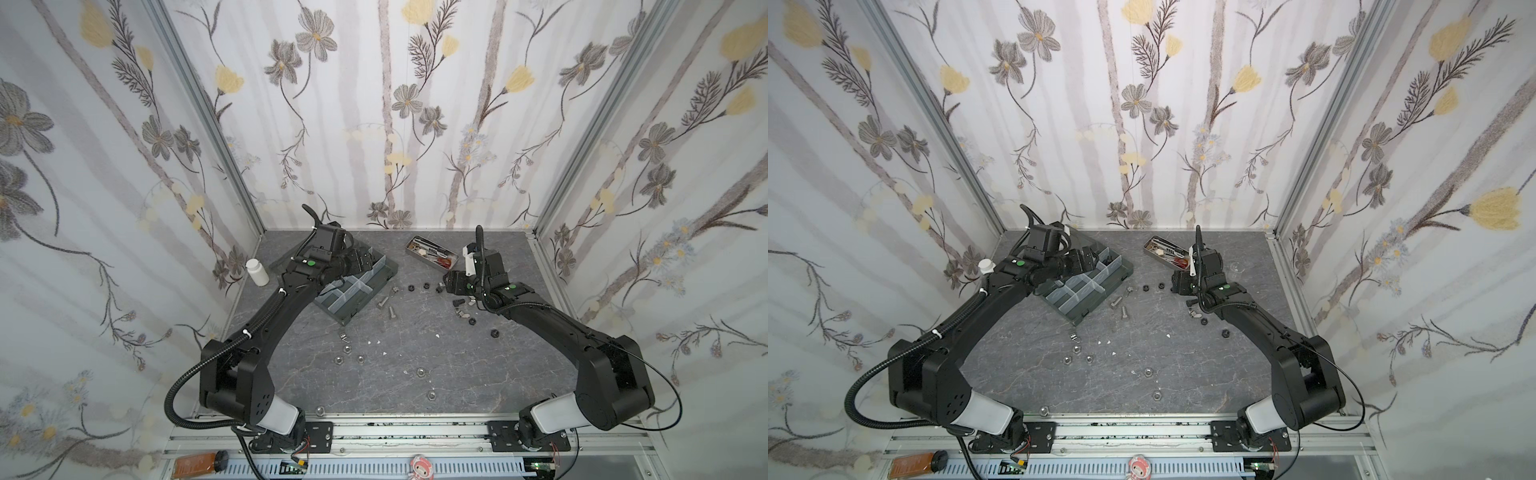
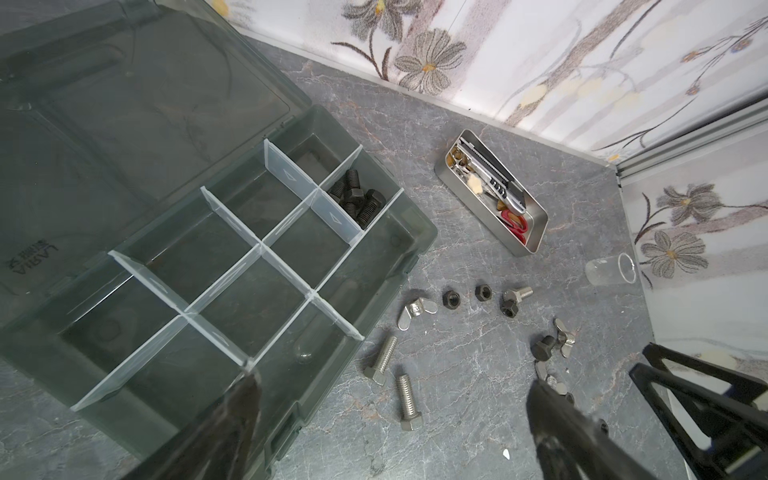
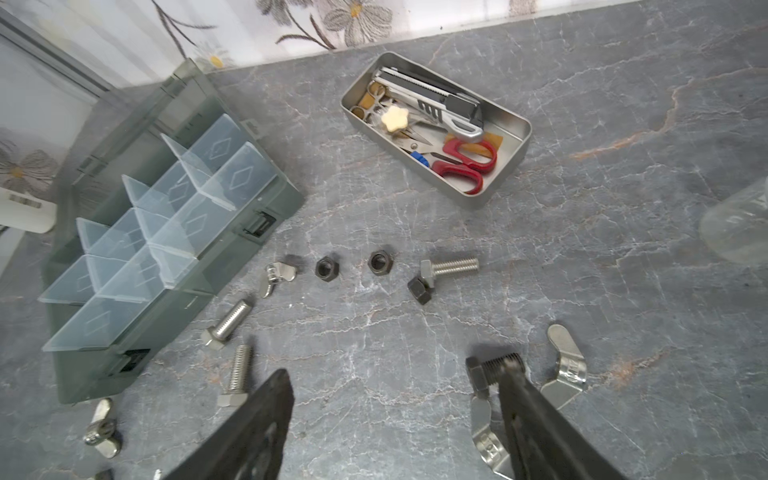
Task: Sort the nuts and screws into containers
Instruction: 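Release the bolt into the organizer while the right gripper moves toward the nuts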
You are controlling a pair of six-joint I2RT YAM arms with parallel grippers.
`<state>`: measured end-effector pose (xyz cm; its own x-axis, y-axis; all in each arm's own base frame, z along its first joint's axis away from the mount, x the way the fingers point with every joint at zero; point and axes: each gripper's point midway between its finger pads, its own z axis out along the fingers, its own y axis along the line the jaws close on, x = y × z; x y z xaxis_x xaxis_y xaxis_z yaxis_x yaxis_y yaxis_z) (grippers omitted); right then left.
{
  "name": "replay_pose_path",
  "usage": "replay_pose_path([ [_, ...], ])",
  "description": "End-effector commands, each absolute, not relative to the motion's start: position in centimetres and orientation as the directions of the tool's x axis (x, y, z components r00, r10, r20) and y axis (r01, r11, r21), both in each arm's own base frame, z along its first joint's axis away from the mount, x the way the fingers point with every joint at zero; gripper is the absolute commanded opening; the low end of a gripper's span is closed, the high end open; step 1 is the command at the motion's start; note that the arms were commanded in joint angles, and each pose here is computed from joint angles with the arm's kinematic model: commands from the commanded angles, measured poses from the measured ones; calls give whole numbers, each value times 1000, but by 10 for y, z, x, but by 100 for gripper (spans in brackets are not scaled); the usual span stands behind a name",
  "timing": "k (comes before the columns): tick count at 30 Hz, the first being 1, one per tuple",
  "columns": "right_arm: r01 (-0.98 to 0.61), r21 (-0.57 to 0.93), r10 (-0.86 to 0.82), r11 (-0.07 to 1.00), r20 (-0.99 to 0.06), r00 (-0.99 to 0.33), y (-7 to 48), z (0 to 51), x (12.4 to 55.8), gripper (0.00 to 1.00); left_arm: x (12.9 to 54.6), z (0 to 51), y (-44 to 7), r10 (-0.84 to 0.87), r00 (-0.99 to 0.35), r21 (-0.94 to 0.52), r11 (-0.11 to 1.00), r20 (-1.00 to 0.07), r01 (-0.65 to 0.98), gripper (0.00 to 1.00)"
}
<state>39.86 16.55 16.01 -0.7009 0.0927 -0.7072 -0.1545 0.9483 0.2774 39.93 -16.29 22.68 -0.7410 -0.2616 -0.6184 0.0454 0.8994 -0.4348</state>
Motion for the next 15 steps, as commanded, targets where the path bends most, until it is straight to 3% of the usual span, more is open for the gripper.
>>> replay_pose_path([
  [1,-135,232,66,963,-692,-719,159,152,402,76,394,226,-158,-262,-718,-430,901,-645,57,100],
  [15,-61,130,30,990,-603,-797,131,98,404,71,370,204,-155,-216,-752,-411,908,-623,80,100],
])
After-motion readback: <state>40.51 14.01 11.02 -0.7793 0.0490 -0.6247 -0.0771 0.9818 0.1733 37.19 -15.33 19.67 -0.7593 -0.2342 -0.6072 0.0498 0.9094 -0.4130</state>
